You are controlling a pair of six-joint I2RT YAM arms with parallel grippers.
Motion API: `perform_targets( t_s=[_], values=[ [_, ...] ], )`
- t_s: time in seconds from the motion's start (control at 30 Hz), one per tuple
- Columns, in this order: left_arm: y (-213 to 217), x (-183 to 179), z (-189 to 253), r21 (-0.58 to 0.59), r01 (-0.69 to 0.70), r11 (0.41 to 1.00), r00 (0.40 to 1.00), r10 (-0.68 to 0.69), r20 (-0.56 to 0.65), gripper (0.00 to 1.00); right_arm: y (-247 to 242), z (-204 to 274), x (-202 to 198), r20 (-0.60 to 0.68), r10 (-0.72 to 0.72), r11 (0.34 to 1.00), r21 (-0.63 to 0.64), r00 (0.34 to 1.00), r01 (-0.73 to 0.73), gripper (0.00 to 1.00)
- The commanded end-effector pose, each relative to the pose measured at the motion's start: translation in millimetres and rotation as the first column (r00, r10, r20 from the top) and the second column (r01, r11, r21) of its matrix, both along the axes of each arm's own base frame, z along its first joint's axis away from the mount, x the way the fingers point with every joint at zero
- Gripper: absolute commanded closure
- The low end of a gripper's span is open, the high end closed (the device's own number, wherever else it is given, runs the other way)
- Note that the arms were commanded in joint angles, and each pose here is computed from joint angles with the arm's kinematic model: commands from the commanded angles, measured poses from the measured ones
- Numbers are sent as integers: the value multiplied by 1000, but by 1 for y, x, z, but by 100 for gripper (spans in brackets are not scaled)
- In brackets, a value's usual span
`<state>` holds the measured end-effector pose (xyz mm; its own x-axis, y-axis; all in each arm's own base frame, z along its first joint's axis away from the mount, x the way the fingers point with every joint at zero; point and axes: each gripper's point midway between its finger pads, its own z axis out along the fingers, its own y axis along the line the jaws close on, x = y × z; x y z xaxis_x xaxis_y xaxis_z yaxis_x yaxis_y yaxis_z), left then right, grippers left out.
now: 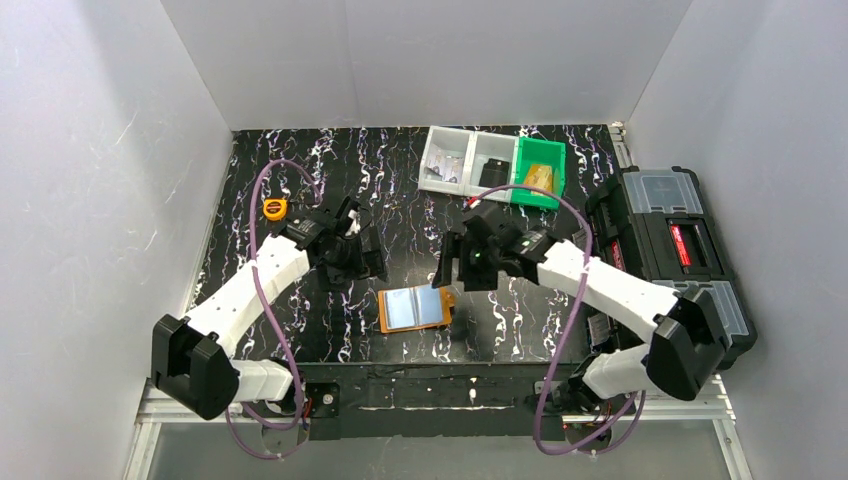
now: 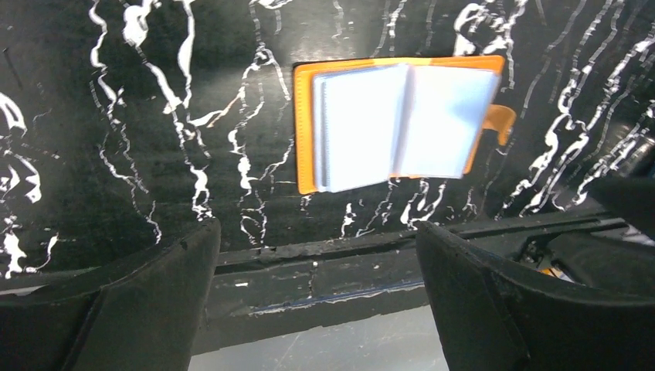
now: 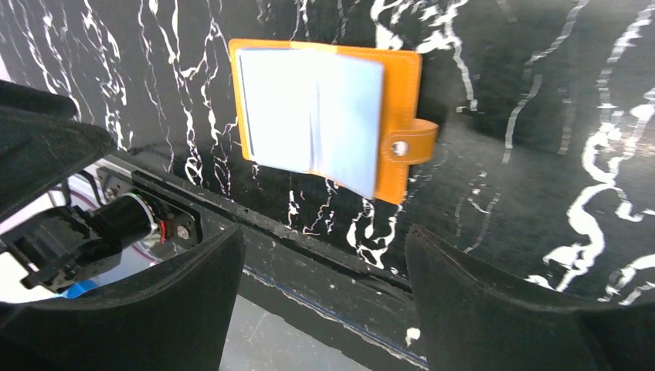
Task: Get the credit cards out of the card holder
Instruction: Remove the credit card from the card holder.
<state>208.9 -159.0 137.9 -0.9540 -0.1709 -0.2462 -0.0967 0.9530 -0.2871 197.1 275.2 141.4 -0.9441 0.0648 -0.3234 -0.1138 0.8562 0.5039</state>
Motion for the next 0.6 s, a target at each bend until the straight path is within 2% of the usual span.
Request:
perform_targets(
  t_s=[0.0, 0.23, 0.57],
  values=[
    [19, -5, -5, 42, -75, 996, 997, 74, 14, 2, 38, -7, -3, 24, 18, 1000, -9, 1000, -17, 18],
    [36, -12, -20, 40, -117, 992, 992, 119, -33, 2, 76, -44, -12, -15, 109, 984, -139, 994, -110, 19],
    [36, -12, -26, 17, -123, 992, 991, 124, -52, 2, 105, -77, -17, -68, 193, 950, -237, 979, -204, 21]
  ],
)
